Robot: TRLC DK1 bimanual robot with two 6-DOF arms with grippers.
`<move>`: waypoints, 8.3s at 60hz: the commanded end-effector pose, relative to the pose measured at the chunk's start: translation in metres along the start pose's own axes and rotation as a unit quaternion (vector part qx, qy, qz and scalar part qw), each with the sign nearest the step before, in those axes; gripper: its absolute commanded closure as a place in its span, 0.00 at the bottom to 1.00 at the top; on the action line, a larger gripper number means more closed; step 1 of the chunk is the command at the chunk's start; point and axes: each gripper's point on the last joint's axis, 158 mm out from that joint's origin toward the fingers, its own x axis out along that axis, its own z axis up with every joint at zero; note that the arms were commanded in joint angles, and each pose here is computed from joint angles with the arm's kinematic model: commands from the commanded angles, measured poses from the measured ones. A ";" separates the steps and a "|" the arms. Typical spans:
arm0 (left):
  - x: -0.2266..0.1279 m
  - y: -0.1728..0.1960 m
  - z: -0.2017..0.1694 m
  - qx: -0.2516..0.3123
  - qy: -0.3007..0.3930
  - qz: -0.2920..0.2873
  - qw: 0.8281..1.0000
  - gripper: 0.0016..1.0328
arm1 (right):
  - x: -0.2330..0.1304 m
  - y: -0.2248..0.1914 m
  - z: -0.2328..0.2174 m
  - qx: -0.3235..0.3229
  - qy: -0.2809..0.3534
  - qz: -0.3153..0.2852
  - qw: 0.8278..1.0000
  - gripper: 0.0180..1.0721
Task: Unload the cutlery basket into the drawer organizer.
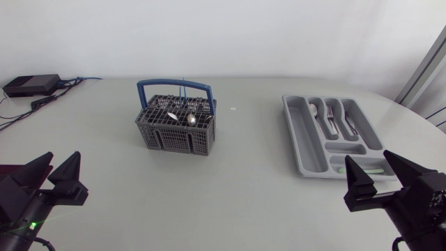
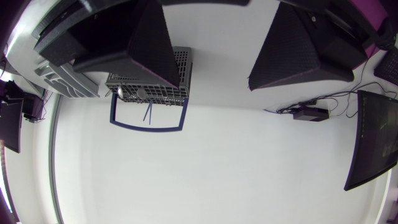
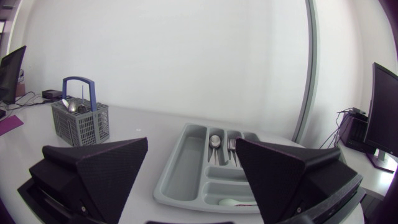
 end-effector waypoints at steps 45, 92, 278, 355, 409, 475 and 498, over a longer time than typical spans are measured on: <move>-0.004 -0.013 0.055 -0.020 -0.006 -0.020 1.000 0.04 | -0.001 0.006 0.045 0.004 -0.023 0.017 1.000 0.04; 0.094 -0.016 0.020 0.018 0.278 -0.027 0.960 0.07 | 0.077 0.090 0.039 -0.019 0.155 0.140 0.978 0.04; 0.134 -0.079 -0.028 0.165 0.303 -0.302 0.889 0.10 | 0.212 0.280 -0.015 -0.169 0.243 0.446 0.845 0.93; 0.029 -0.232 -0.015 0.540 0.119 -0.471 0.687 0.10 | 0.034 0.160 -0.003 -0.198 0.181 0.415 0.869 0.09; 0.067 -0.264 -0.061 0.701 0.091 -0.466 0.532 0.41 | -0.004 0.185 -0.026 -0.253 0.156 0.432 0.852 0.09; 0.070 -0.250 -0.089 0.723 0.086 -0.457 0.511 0.79 | -0.003 0.191 -0.027 -0.250 0.159 0.430 0.853 0.09; 0.047 -0.249 -0.028 0.728 0.032 -0.419 0.543 0.79 | -0.012 0.201 -0.012 -0.263 0.148 0.421 0.855 0.09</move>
